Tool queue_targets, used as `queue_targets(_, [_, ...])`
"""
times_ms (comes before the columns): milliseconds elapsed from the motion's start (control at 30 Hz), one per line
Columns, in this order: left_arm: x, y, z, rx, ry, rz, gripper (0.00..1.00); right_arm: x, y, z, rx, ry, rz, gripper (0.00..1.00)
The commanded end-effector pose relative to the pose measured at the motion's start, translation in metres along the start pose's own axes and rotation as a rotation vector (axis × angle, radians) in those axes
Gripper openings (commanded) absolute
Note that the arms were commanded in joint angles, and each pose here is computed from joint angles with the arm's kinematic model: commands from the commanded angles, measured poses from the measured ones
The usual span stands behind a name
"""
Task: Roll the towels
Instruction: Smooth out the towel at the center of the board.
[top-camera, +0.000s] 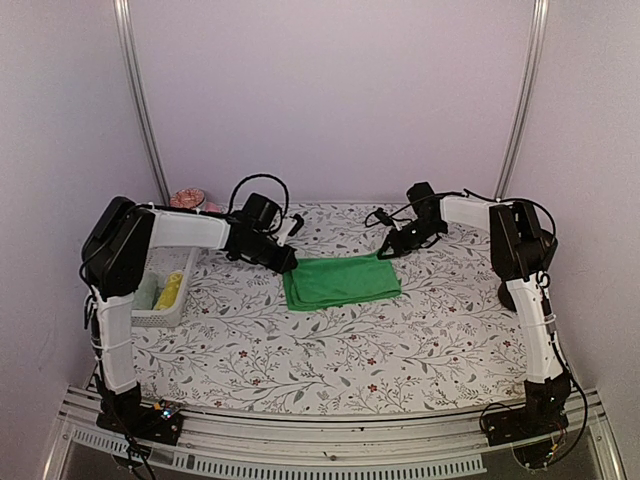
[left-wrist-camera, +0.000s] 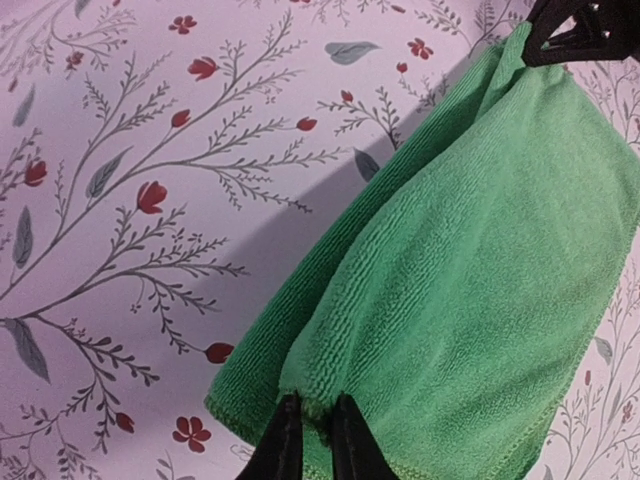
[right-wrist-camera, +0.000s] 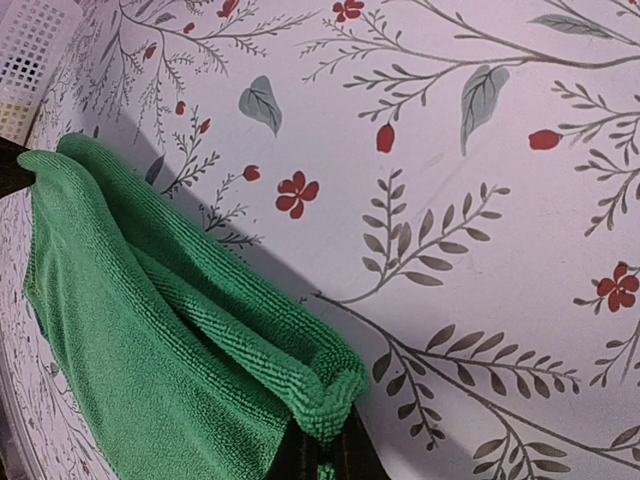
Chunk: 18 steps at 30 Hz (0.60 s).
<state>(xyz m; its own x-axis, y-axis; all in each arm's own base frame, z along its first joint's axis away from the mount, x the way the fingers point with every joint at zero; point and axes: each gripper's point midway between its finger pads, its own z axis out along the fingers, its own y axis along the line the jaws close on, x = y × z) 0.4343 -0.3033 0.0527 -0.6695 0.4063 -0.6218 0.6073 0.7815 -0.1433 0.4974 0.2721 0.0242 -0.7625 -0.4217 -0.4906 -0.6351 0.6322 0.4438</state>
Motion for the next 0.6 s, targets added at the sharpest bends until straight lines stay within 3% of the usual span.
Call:
queue_targets(0, [-0.001,0.018,-0.004,-0.124,0.017,-0.02,0.12,-0.002,-0.009,-0.003,0.015,-0.009,0.009,0.04])
queue_targets(233, [-0.007,0.033,-0.013,-0.216,0.007,-0.027,0.1,-0.001,-0.012,-0.003,0.035,-0.006,0.002,0.08])
queue_targets(367, [-0.005,0.035,-0.009,-0.24,0.028,-0.031,0.09,-0.002,-0.011,-0.004,0.036,-0.008,-0.003,0.18])
queue_targets(567, [-0.025,0.013,-0.023,-0.136,-0.082,-0.019,0.31,-0.005,-0.008,-0.007,0.032,-0.015,-0.012,0.31])
